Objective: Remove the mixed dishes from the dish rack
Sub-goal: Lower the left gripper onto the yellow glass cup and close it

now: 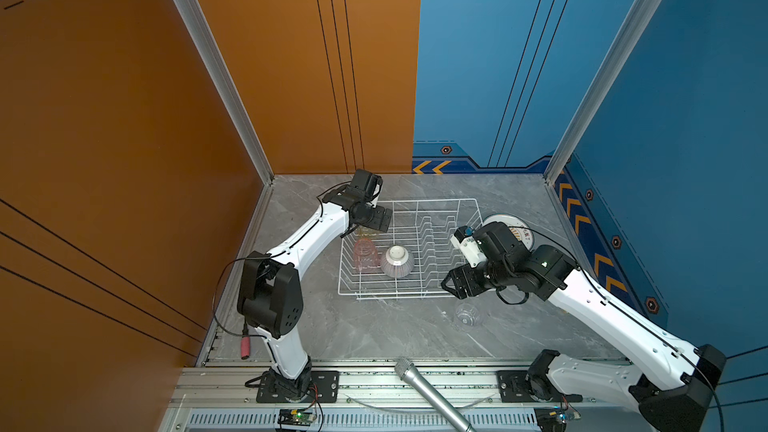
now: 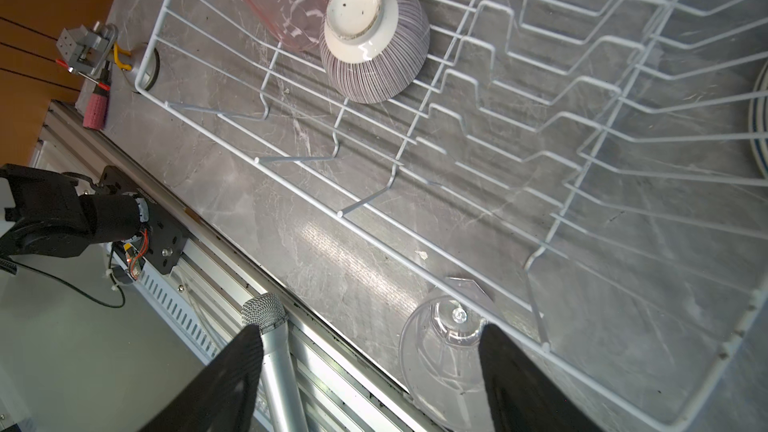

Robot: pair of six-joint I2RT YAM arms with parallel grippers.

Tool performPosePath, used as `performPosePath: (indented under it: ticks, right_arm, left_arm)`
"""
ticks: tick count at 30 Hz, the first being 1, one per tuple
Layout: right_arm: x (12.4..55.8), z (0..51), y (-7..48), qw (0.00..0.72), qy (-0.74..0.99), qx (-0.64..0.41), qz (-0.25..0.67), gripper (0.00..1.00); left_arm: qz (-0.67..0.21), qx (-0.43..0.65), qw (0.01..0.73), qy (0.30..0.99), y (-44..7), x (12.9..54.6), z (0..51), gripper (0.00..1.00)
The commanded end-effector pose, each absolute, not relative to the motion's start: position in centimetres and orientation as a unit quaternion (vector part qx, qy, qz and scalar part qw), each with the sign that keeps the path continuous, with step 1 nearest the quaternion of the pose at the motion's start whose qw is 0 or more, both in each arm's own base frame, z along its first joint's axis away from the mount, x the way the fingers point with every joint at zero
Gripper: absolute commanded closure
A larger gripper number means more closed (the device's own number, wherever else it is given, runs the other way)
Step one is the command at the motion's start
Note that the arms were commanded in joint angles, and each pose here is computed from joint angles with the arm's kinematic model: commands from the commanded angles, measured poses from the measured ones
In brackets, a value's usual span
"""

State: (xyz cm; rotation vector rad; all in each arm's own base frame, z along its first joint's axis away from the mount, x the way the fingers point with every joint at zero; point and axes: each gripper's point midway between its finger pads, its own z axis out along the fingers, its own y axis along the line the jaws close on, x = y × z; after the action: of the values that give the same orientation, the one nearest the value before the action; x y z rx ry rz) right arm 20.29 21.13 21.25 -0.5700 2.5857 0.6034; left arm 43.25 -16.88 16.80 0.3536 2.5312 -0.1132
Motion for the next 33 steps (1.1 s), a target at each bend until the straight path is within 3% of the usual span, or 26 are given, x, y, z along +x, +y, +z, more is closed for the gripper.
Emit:
performPosePath:
  ticks: [1, 19, 33]
  right_arm:
    - [21.1, 21.8, 20.9, 0.23, 0.924, -0.2, 0.232, 0.19]
    - [22.6, 20.5, 19.8, 0.226, 0.927, -0.173, 0.243, 0.17]
    - [23.3, 19.7, 19.7, 0.218, 0.928, -0.165, 0.253, 0.17]
  left_arm:
    - [-0.022, 0.111, 0.274, 0.955, -15.5, 44.0, 16.2, 0.03]
    - [-0.031, 0.103, 0.231, 0.967, -15.7, 47.2, 12.0, 0.05]
    - [0.012, 0.11, 0.207, 0.972, -14.6, 47.2, 10.5, 0.11]
